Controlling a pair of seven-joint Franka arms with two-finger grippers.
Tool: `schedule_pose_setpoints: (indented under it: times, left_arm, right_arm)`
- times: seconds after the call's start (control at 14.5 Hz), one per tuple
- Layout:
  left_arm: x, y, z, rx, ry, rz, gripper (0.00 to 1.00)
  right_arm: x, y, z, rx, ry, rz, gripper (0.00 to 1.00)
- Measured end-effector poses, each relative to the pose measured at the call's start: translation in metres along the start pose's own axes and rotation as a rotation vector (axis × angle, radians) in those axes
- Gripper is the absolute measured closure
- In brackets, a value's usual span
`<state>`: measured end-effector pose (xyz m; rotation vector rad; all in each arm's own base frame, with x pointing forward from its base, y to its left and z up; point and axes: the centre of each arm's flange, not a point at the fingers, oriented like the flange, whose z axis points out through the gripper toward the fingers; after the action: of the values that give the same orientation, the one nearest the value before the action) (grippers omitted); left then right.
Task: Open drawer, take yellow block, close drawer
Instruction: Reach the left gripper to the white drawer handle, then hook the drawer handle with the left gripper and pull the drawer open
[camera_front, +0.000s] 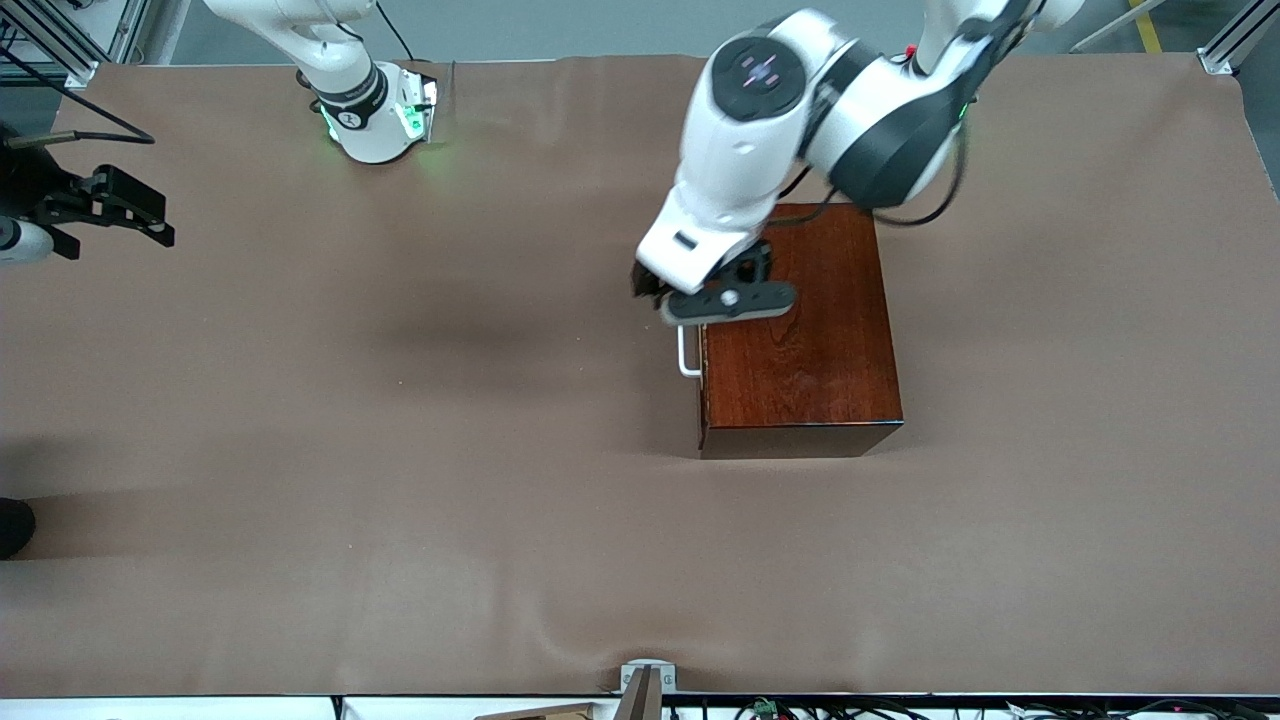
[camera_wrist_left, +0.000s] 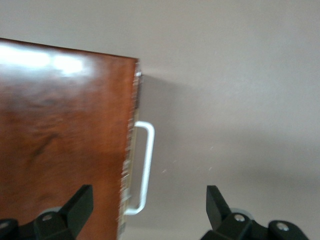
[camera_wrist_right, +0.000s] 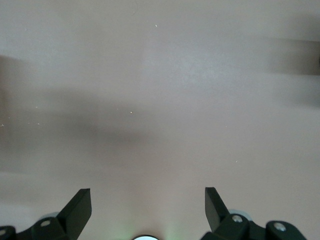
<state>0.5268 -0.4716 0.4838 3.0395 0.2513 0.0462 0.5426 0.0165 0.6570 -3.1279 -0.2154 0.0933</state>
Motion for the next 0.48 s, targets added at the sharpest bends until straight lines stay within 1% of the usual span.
schedule_pose_setpoints:
  times: [0.14, 0.35, 0.48]
  left_arm:
    - [-0.009, 0.021, 0.041, 0.037, 0.018, -0.014, 0.00]
    - [-0.035, 0.047, 0.103, 0.152, 0.070, 0.003, 0.00]
    - [-0.055, 0.060, 0.134, 0.212, 0.107, 0.029, 0.00]
  right_arm:
    - [0.000, 0.000, 0.000, 0.000, 0.000, 0.000, 0.00]
    - [0.000, 0.000, 0.000, 0.000, 0.000, 0.000, 0.00]
    - [0.000, 0.000, 0.000, 0.000, 0.000, 0.000, 0.00]
